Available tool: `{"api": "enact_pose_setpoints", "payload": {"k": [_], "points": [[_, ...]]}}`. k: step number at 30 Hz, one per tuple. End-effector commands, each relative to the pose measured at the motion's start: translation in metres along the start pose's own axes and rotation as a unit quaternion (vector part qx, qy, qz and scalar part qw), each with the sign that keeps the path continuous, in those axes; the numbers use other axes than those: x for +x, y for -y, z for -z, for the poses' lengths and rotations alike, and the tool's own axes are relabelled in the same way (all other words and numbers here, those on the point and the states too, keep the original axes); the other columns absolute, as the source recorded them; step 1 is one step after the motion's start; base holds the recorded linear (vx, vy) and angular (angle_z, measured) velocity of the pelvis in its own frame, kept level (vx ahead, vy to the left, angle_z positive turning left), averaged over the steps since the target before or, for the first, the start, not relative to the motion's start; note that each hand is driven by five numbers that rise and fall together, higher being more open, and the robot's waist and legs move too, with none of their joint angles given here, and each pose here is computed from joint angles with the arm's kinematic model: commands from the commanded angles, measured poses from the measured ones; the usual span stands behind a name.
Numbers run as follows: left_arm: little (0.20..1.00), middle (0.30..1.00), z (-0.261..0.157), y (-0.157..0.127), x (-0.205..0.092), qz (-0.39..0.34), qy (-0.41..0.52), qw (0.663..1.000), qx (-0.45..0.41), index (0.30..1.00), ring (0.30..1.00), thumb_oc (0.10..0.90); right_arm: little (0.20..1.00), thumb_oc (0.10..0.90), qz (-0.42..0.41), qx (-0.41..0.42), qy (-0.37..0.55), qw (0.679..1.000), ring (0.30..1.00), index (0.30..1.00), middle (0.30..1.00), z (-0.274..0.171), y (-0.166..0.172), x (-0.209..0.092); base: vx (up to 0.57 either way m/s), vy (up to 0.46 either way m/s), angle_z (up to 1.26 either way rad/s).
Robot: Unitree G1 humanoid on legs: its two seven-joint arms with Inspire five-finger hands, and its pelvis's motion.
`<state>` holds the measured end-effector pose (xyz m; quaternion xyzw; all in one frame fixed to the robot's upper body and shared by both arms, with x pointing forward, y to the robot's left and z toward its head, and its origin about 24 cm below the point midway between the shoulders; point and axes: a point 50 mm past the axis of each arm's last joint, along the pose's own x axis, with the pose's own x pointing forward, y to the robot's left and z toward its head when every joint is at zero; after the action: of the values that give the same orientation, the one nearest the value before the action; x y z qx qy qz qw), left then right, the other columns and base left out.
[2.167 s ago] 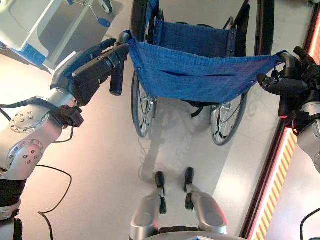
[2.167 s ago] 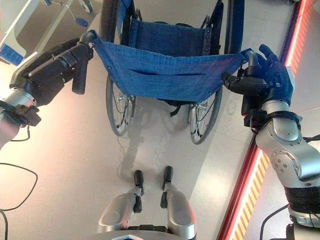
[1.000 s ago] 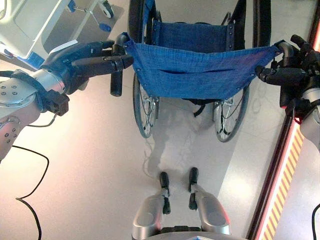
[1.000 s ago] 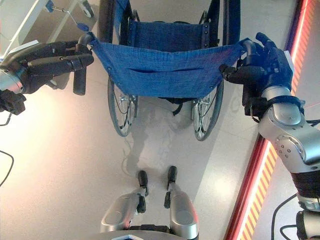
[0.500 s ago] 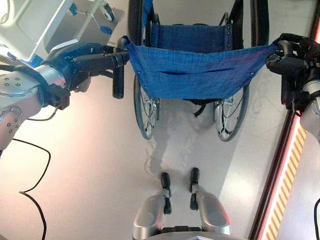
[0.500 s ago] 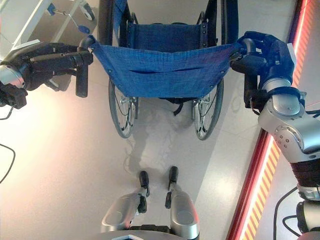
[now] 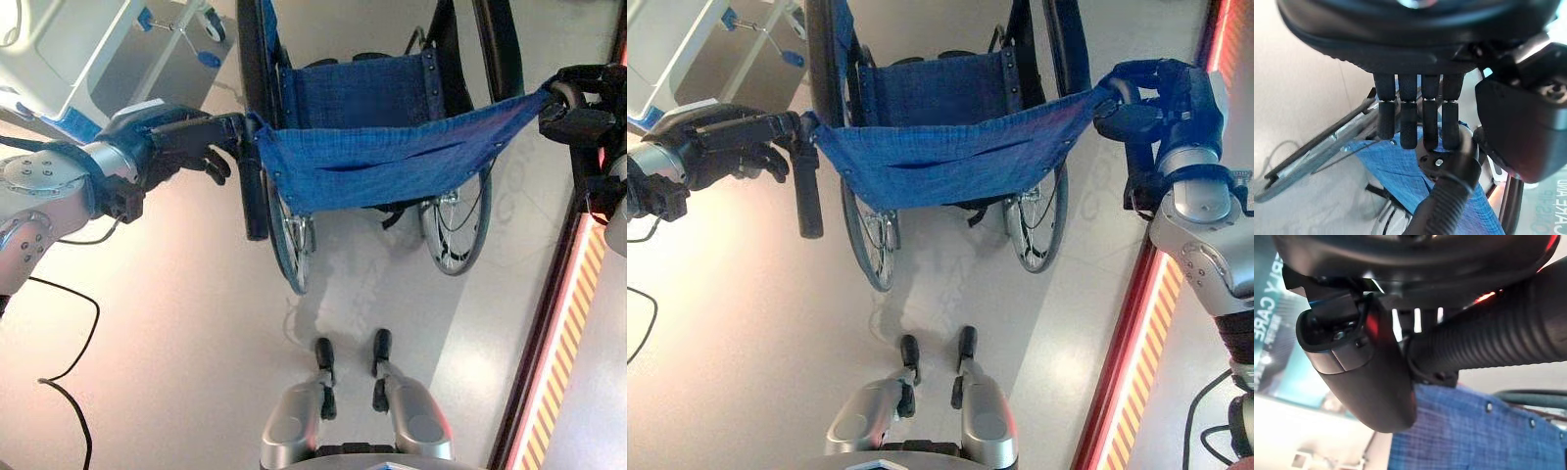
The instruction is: Push the wheelchair next to the bed
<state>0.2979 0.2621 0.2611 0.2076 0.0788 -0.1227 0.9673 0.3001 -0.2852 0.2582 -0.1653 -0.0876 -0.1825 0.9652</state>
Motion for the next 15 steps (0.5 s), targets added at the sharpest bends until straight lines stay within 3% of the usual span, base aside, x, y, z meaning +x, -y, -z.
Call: {"api": "enact_pose_setpoints", "payload": {"k": [1, 7, 8, 10, 15], "points": [[0.300, 0.300, 0.000, 0.039, 0.003, 0.116, 0.007, 0.993, 0.004, 0.300, 0.300, 0.400, 0.300, 0.400, -0.067, 0.068, 0.047, 0.994, 0.300, 0.300, 0.300, -0.020, -0.023, -0.004, 0.00, 0.000, 0.00], [0.300, 0.300, -0.001, 0.038, 0.004, 0.095, 0.019, 0.995, -0.005, 0.300, 0.300, 0.400, 0.300, 0.400, -0.071, 0.073, 0.046, 0.994, 0.300, 0.300, 0.300, -0.019, -0.024, -0.005, 0.00, 0.000, 0.00], [0.644, 0.644, -0.003, 0.036, 0.004, 0.082, 0.029, 0.996, -0.011, 0.644, 0.644, 0.629, 0.300, 0.400, -0.071, 0.074, 0.045, 0.994, 0.300, 0.300, 0.300, -0.018, -0.024, -0.005, 0.00, 0.000, 0.00], [0.900, 0.900, -0.005, 0.034, 0.003, 0.070, 0.037, 0.997, -0.017, 0.900, 0.900, 0.800, 0.300, 0.400, -0.070, 0.075, 0.044, 0.994, 0.300, 0.300, 0.300, -0.018, -0.023, -0.005, 0.00, 0.000, 0.00], [0.900, 0.900, -0.015, 0.018, -0.003, -0.002, 0.087, 0.995, -0.057, 0.900, 0.900, 0.800, 0.300, 0.400, -0.069, 0.077, 0.040, 0.994, 0.300, 0.300, 0.300, -0.016, -0.019, -0.007, 0.00, 0.000, 0.00]]}}
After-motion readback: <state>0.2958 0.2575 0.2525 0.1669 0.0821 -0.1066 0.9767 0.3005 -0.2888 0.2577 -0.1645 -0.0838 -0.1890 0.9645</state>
